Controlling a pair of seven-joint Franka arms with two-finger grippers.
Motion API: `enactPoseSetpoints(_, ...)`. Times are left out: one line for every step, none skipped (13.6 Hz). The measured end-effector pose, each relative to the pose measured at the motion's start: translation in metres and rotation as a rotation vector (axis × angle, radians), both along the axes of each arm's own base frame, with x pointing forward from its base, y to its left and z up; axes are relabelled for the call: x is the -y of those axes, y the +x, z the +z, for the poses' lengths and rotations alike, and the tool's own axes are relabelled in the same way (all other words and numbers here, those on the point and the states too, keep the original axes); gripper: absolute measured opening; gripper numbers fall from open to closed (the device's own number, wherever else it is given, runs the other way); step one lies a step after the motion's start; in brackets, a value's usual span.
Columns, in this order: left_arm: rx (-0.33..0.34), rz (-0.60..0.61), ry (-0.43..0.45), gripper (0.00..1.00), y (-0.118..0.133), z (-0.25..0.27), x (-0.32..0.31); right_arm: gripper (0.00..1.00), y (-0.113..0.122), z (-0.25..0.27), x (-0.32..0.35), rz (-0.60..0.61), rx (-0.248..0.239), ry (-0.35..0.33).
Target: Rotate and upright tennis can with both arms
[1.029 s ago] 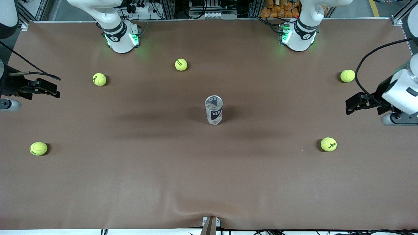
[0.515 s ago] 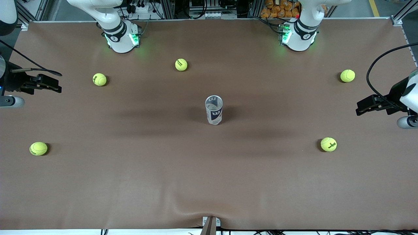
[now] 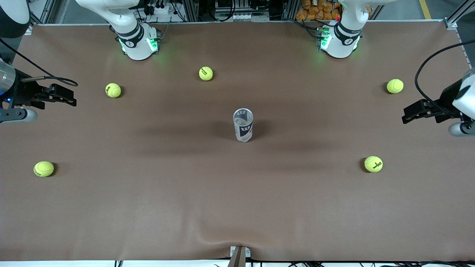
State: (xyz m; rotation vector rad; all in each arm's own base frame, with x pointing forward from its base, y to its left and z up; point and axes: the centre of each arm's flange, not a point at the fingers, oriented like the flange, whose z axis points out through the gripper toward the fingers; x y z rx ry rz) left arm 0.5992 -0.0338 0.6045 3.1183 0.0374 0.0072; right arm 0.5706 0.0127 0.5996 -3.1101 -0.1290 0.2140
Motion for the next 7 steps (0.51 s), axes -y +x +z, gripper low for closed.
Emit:
enactPoseSetpoints(0.005,-0.001,0.001,1.0,-0.005,-0.002,0.001,1.0,0.0,0.0,0.0,0.0,-0.001,0.0)
enactPoseSetpoints(0.01,-0.002,0.002,1.0,-0.011,-0.004,0.002,1.0,0.0,-0.001,0.0,0.0,-0.002,0.0)
enactPoseSetpoints(0.013,-0.003,0.003,1.0,-0.019,-0.005,0.003,1.0,0.001,-0.002,0.0,0.0,-0.003,0.0)
enactPoseSetpoints(0.019,-0.003,0.005,1.0,-0.028,-0.003,0.003,1.0,0.001,-0.002,0.0,0.0,-0.004,0.0)
enactPoseSetpoints(0.026,-0.003,0.006,1.0,-0.037,0.001,0.003,1.0,0.001,-0.002,-0.001,0.001,-0.004,0.0)
enactPoseSetpoints(0.034,-0.002,0.007,1.0,-0.045,0.007,0.003,1.0,0.001,-0.003,-0.002,0.004,-0.004,0.0)
enactPoseSetpoints(0.042,-0.002,0.008,1.0,-0.052,0.012,0.003,1.0,0.001,-0.003,-0.003,0.006,-0.005,0.0)
